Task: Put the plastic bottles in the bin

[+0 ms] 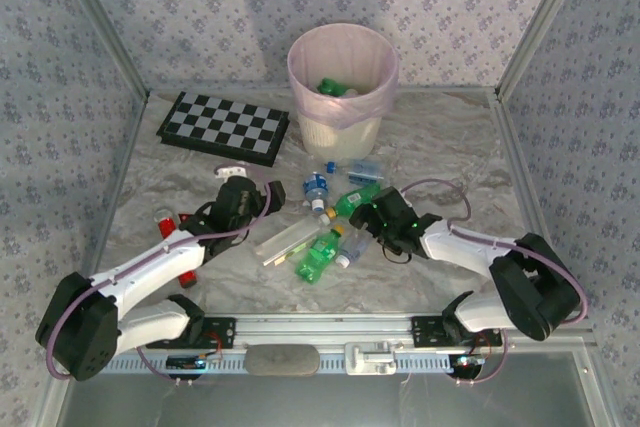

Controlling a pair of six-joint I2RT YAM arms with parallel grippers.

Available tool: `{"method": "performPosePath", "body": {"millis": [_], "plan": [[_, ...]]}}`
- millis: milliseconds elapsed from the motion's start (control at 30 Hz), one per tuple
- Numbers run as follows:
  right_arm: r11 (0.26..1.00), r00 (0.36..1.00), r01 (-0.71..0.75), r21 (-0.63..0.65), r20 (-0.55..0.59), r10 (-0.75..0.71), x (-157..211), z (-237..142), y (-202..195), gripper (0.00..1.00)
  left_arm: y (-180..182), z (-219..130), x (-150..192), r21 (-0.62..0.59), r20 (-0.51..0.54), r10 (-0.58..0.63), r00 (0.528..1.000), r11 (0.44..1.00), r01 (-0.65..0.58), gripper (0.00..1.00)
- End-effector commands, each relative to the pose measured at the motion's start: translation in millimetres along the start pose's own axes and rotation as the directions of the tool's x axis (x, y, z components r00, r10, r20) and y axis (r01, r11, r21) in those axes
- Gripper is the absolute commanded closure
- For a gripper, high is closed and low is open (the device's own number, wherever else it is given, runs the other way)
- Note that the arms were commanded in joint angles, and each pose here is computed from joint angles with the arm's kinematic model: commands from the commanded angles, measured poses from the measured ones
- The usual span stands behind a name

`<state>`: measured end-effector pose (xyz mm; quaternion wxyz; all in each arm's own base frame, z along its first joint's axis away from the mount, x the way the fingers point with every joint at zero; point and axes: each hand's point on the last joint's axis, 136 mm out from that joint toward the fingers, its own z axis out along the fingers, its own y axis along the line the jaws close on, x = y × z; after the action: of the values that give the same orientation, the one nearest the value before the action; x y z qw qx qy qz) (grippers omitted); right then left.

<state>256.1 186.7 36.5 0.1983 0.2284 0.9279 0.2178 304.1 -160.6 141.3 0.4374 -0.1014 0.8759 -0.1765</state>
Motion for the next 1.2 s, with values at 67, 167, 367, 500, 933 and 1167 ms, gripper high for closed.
{"method": "performPosePath", "body": {"millis": [67, 167, 367, 500, 933, 1167], "plan": [[0.998, 0.996, -0.056, -0.015, -0.064, 0.055, 16, 16, 1, 0.08, -9, 4, -4, 0.026, 0.015, -0.020, 1.000, 0.999, 0.020, 0.00], [0.998, 0.996, -0.068, -0.014, -0.059, 0.067, 16, 18, -1, 0.12, -10, 7, -2, 0.027, 0.005, -0.019, 1.000, 0.999, 0.019, 0.00], [0.997, 0.996, -0.071, -0.013, -0.052, 0.071, 16, 19, -4, 0.22, -9, 9, 2, 0.023, -0.004, -0.026, 1.000, 0.999, 0.026, 0.00], [0.997, 0.996, -0.074, -0.011, -0.052, 0.073, 16, 20, -6, 0.28, -10, 10, 2, 0.021, -0.004, -0.024, 1.000, 0.999, 0.024, 0.00], [0.997, 0.996, -0.079, -0.024, -0.053, 0.078, 15, 22, -7, 0.43, -11, 11, 2, 0.018, -0.005, -0.022, 1.000, 1.000, 0.022, 0.00], [0.996, 0.997, -0.067, -0.064, -0.040, 0.065, 7, 19, 0, 0.52, -9, 10, 3, 0.010, -0.001, -0.020, 1.000, 1.000, 0.020, 0.00]]}}
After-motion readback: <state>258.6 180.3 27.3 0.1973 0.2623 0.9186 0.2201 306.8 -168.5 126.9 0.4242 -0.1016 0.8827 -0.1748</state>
